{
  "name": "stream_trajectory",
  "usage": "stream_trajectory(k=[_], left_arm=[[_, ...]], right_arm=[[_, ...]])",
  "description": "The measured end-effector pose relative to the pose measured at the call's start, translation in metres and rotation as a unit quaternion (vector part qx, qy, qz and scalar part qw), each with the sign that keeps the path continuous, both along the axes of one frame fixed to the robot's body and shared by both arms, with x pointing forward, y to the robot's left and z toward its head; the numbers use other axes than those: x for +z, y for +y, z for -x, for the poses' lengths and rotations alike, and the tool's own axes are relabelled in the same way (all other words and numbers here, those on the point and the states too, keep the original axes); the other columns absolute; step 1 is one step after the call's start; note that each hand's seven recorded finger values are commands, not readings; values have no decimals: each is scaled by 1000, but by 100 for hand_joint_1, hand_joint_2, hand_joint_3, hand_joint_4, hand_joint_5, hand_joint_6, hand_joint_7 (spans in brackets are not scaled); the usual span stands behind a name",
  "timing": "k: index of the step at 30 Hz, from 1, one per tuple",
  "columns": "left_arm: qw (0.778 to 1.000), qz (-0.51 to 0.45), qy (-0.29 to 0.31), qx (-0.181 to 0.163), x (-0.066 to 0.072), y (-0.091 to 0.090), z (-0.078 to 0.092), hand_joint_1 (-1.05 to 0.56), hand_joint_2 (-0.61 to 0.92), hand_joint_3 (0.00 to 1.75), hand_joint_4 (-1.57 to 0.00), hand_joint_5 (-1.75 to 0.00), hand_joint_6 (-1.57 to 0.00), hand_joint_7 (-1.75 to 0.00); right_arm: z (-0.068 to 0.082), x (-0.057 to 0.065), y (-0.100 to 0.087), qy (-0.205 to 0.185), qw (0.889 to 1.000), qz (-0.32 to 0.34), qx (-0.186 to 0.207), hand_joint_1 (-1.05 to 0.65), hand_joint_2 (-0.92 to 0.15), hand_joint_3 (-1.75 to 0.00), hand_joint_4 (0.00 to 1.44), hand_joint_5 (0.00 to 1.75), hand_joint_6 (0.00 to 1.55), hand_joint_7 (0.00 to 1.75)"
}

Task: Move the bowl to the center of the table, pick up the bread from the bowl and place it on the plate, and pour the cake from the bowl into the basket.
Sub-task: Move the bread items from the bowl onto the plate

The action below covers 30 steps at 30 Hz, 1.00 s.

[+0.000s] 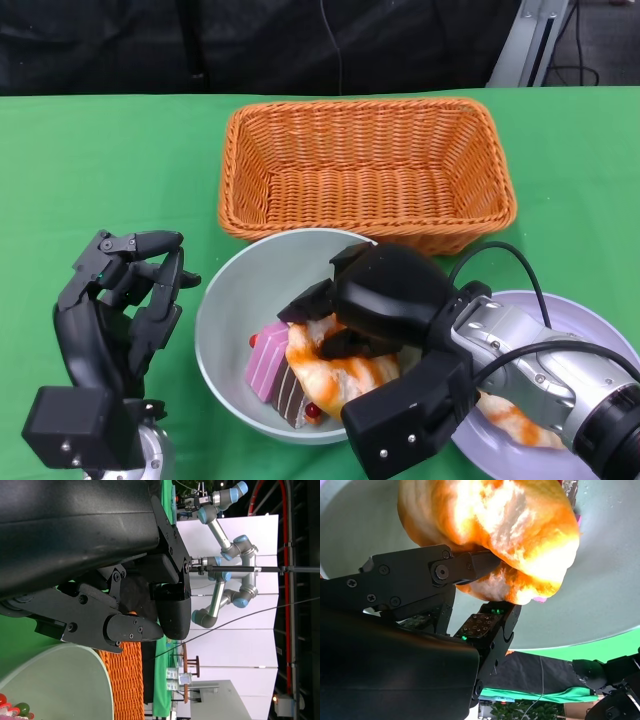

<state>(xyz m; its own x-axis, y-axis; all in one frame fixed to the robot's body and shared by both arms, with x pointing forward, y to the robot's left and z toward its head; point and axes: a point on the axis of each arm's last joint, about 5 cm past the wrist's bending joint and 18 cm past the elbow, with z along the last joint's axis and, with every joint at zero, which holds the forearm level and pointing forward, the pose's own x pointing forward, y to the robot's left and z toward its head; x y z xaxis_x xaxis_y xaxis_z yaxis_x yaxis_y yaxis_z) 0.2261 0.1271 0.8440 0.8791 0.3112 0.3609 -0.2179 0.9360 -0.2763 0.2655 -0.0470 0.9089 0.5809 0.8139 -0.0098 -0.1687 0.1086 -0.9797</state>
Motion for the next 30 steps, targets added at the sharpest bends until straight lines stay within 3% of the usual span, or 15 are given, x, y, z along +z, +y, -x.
stream_trajectory(k=[6,9,13,17,22,26,30], left_arm=[[1000,0,0,0,0,0,0,-17,89,38,-83,-133,-90,-94],[1000,0,0,0,0,0,0,-19,89,38,-83,-133,-90,-94],[1000,0,0,0,0,0,0,-19,89,36,-83,-133,-90,-93],[1000,-5,4,13,0,0,0,-24,89,34,-80,-135,-88,-97],[1000,-12,9,24,-1,-1,0,-25,89,33,-77,-141,-84,-106],[1000,-12,11,24,-1,-1,1,-23,89,33,-81,-137,-85,-106],[1000,-11,14,26,-2,-1,1,-21,89,34,-83,-135,-86,-104]], right_arm=[[0,-2,-1,-1,1000,-14,3,-25,-91,0,76,88,97,3],[0,-4,-2,-3,1000,-20,3,-23,-92,-1,74,97,86,0],[-1,-4,-2,-2,1000,-24,6,-23,-92,-2,73,100,84,0],[-2,-6,-5,-1,999,-52,6,-21,-92,-7,70,116,100,7],[-5,-7,-9,-5,997,-71,3,-21,-92,-10,63,134,99,4],[-8,-7,-11,-12,996,-90,0,-20,-92,-6,59,152,107,10],[-12,-4,-15,-11,994,-112,-15,-21,-92,-9,54,156,105,11]])
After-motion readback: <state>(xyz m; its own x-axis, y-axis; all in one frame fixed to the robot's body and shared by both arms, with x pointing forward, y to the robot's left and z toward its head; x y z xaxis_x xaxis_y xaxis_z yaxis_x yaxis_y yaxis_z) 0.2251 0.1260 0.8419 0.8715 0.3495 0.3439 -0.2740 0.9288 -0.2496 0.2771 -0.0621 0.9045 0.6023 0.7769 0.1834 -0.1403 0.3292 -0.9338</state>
